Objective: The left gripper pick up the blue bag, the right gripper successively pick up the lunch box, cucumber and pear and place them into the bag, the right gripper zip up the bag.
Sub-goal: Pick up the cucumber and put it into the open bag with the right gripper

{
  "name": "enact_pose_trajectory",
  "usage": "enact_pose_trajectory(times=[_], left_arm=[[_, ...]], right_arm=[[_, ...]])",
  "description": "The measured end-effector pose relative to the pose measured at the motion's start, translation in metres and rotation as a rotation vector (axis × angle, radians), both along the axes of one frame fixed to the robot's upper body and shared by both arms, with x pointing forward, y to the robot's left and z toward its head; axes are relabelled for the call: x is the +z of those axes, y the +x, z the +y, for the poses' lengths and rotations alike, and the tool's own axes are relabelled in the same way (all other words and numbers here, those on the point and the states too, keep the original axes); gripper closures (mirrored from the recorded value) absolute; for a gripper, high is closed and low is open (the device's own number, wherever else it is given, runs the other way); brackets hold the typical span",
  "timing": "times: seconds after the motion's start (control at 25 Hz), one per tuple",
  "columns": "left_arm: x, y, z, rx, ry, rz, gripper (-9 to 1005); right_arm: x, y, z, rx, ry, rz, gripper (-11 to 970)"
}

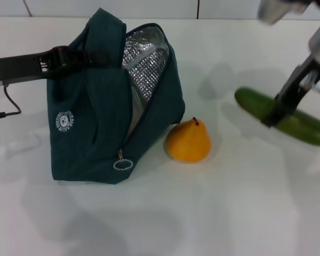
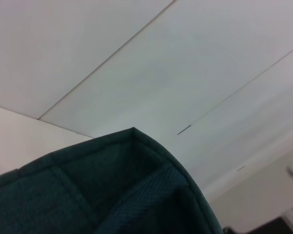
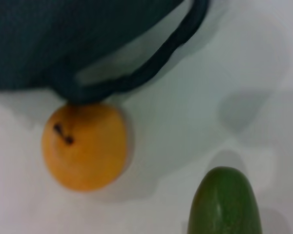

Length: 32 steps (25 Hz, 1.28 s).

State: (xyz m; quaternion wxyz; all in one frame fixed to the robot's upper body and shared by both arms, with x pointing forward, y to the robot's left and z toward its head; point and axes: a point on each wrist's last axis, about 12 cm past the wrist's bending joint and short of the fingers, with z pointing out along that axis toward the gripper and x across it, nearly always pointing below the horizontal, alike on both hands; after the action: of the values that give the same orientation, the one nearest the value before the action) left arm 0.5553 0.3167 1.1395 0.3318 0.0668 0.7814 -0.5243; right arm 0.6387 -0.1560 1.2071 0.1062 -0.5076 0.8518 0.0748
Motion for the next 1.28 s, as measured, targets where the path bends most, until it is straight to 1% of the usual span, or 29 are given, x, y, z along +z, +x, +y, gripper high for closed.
enact_pose_trajectory(times=[0.16, 0.28, 0.36, 0.52, 0.72, 0.8, 0.84, 1.04, 1.16, 1.28], left_arm=[[0.000, 0.000, 0.000, -0.001, -0.001, 0.000, 928], [0.000, 0.000, 0.000, -0.002, -0.001, -0.001, 928], [0.000, 0.000, 0.000, -0.002, 0.000, -0.002, 928], [0.001, 0.000, -0.001, -0.004, 0.000, -0.003, 929], [0.002, 0.002, -0.002, -0.006, 0.000, -0.007, 929], [0.002, 0.003, -0.002, -0.007, 0.000, -0.009, 929], [0.002, 0.003, -0.003, -0.008, -0.001, -0.009, 929], [0.003, 0.003, -0.004, -0.008, -0.007, -0.012, 929], [0.002, 0.003, -0.005, -0.009, -0.008, -0.011, 929], [0.003, 0.003, -0.005, -0.009, -0.008, -0.012, 928]], right_arm=[[0.019, 0.007, -0.010, -0.055, 0.085, -0.066, 330], [0.033, 0.014, -0.015, -0.104, 0.192, -0.132, 329], [0.041, 0.018, -0.014, -0.116, 0.267, -0.184, 329], [0.057, 0.022, -0.010, -0.103, 0.421, -0.290, 326], [0.070, 0.021, -0.001, -0.022, 0.652, -0.407, 322], [0.070, 0.020, 0.002, 0.013, 0.737, -0.437, 321], [0.068, 0.019, 0.005, 0.041, 0.798, -0.452, 320], [0.062, 0.017, 0.014, 0.153, 1.023, -0.530, 316], [0.058, 0.017, 0.015, 0.177, 1.108, -0.568, 314], [0.046, 0.015, 0.021, 0.195, 1.146, -0.563, 312]])
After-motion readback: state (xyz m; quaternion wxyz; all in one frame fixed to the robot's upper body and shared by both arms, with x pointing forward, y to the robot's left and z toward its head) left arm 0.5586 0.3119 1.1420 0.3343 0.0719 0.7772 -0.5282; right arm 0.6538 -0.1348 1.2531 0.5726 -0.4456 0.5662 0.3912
